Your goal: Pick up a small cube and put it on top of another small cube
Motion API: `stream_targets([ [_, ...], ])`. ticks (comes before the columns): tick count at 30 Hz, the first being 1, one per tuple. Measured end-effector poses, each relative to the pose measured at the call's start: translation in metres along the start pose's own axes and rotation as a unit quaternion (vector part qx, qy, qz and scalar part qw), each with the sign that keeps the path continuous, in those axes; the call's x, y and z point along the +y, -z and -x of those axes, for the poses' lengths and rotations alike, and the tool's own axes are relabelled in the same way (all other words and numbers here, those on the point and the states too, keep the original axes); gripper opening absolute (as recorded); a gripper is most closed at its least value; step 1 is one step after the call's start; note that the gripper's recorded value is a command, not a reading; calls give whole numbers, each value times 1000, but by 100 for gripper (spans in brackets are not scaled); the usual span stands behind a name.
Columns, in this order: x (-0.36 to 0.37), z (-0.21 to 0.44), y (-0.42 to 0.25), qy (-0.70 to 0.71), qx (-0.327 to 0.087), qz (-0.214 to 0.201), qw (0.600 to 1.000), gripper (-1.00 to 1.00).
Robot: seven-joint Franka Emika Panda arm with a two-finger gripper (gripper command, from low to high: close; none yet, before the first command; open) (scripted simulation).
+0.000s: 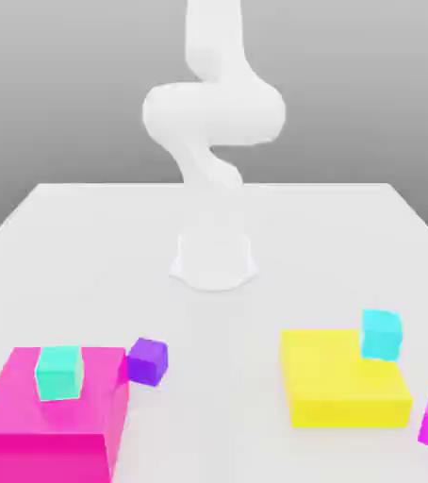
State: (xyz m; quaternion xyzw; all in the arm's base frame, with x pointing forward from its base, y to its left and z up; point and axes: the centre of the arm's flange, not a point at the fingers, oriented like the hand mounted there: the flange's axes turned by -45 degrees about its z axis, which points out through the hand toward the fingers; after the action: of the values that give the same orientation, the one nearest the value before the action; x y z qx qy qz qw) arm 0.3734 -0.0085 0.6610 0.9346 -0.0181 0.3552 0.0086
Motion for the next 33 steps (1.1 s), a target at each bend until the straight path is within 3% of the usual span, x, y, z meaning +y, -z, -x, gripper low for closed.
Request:
stream_targets([
  [9,53,118,-195,-42,-159,43,985,0],
  [18,94,340,-305,-117,-334,47,934,0],
  [27,96,399,-349,-126,-351,48,926,0],
  [28,96,404,-353,-126,-352,47,926,-100],
  [33,96,404,-353,-126,-352,48,926,-100],
])
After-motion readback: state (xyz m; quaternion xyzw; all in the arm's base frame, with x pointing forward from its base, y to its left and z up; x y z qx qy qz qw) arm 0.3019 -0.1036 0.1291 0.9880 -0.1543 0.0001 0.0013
